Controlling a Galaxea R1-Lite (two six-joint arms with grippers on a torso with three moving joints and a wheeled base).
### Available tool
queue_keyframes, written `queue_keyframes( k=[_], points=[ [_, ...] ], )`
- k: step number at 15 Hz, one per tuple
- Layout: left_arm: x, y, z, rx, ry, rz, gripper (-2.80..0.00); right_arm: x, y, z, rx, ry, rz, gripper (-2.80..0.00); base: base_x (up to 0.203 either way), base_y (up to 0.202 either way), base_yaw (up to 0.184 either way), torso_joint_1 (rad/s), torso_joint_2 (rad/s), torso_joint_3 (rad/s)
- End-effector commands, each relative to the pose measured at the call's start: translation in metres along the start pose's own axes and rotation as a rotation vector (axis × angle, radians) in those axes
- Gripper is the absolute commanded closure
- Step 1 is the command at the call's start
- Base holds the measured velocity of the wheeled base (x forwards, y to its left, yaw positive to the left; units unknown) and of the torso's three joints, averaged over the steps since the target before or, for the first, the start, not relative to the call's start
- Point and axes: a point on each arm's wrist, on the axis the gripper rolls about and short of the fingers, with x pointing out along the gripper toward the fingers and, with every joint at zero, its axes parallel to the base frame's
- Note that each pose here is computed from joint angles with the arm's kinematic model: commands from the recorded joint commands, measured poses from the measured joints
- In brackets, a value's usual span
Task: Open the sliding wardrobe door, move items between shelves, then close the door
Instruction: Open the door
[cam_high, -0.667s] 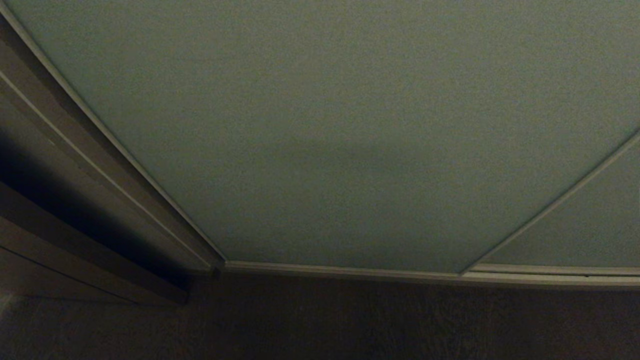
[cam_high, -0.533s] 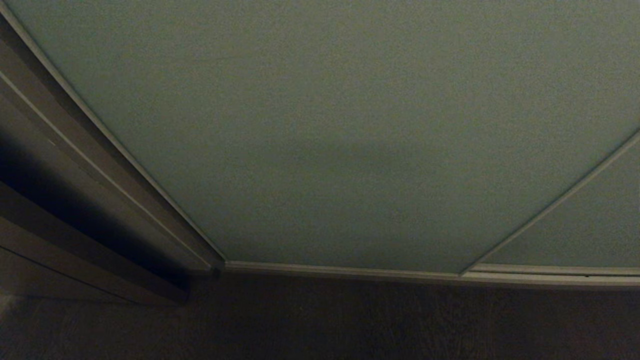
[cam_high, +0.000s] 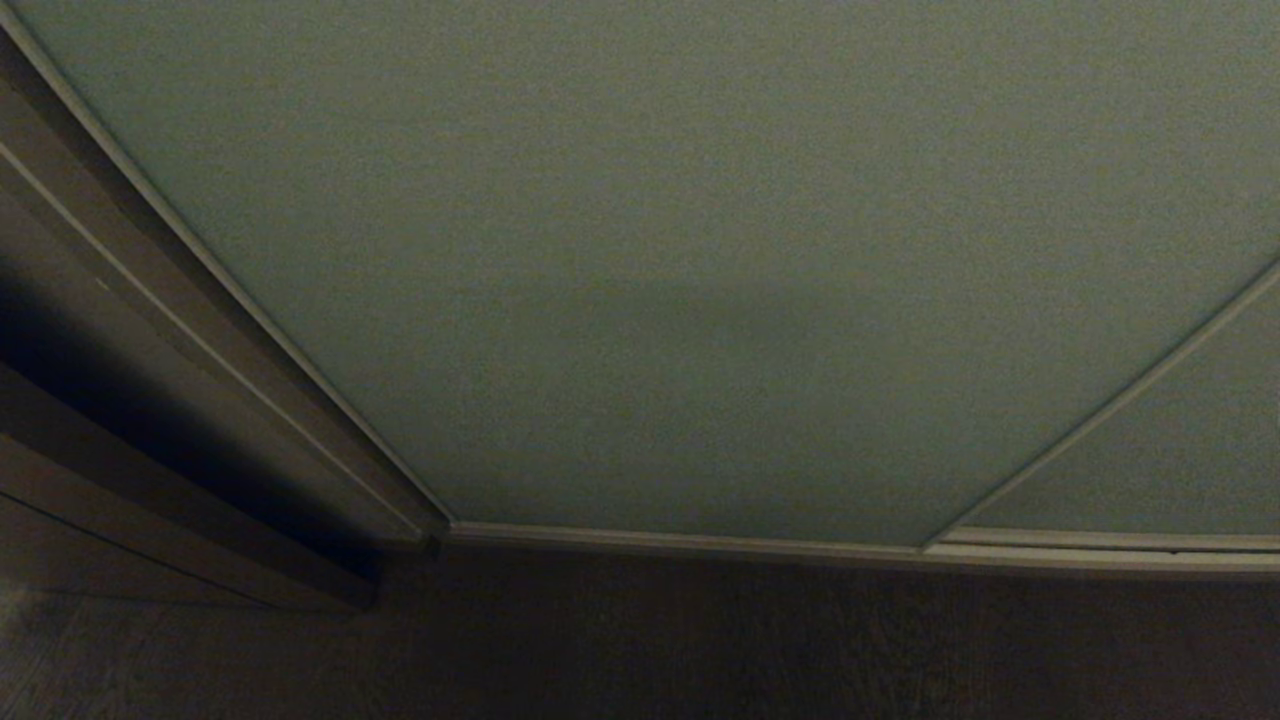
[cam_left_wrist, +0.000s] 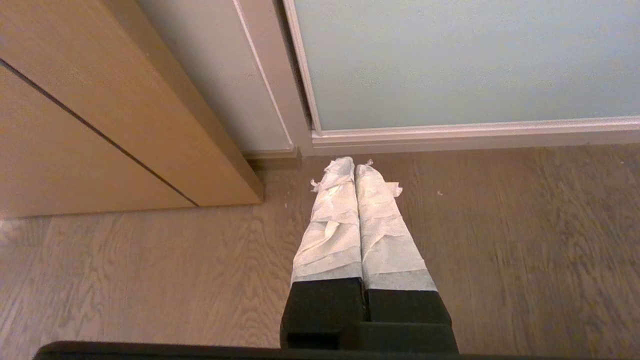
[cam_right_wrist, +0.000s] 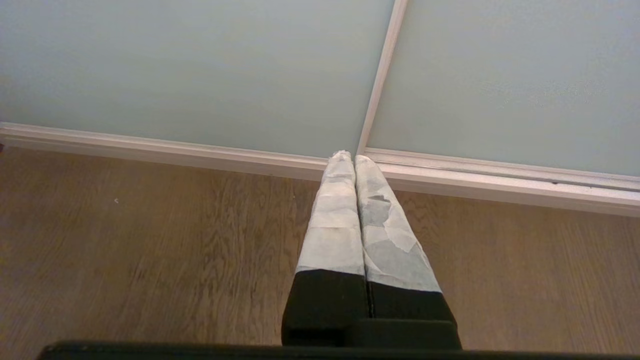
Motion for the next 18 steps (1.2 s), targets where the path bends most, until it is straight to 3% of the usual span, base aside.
queue_keyframes(
  k=[1,4,14,18],
  points=[
    [0.0,0.0,0.0,0.002,0.001,0.0,0.0,0.0,0.0,0.0,0.0,0.002,0.0,0.0,0.0,0.0,0.0,0.0,0.0,0.0],
    [-0.002,0.001,0.01,-0.003,-0.049,0.008,0.0,0.0,0.0,0.0,-0.002,0.002,0.0,0.0,0.0,0.0,0.0,0.0,0.0,0.0],
    [-0.034,0.022,0.178,0.007,-0.351,0.079,0.0,0.0,0.0,0.0,-0.002,0.002,0.0,0.0,0.0,0.0,0.0,0.0,0.0,0.0],
    [-0.015,0.028,0.232,0.02,-0.368,0.168,0.0,0.0,0.0,0.0,-0.002,0.002,0.003,0.0,0.0,0.0,0.0,0.0,0.0,0.0]
  ],
)
